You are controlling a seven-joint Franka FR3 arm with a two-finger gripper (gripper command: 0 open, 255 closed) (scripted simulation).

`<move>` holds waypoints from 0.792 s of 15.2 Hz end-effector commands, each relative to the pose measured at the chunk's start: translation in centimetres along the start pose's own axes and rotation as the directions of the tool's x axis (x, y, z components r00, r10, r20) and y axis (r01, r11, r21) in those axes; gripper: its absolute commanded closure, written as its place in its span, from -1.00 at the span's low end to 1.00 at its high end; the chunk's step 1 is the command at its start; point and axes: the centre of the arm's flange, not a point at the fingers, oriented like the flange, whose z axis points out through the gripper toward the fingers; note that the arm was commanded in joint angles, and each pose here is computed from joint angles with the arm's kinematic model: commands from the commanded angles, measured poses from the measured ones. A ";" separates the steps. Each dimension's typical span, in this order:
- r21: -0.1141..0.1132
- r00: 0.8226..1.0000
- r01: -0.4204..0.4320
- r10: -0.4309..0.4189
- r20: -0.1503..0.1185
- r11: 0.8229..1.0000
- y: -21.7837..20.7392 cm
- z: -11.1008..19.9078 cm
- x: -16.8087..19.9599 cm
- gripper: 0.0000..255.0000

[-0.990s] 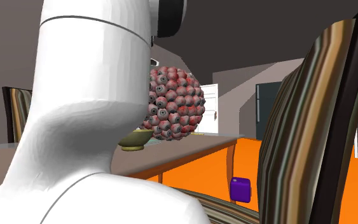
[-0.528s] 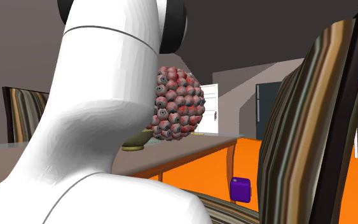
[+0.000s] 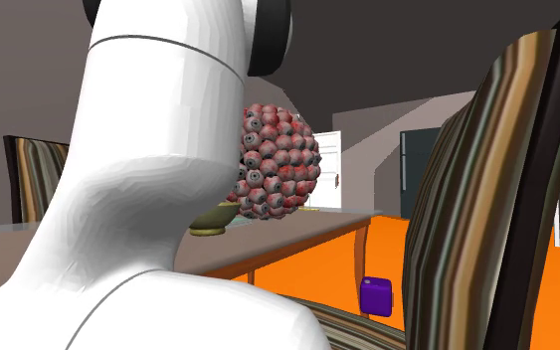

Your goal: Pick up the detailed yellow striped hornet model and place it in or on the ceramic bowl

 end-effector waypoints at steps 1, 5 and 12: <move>0.000 1.000 0.000 0.000 0.000 1.000 0.2 1.0 -0.1 1.00; 0.000 1.000 0.000 0.000 0.000 1.000 0.3 1.5 -0.1 1.00; 0.000 1.000 0.000 0.000 0.000 1.000 0.3 1.5 -0.1 -1.00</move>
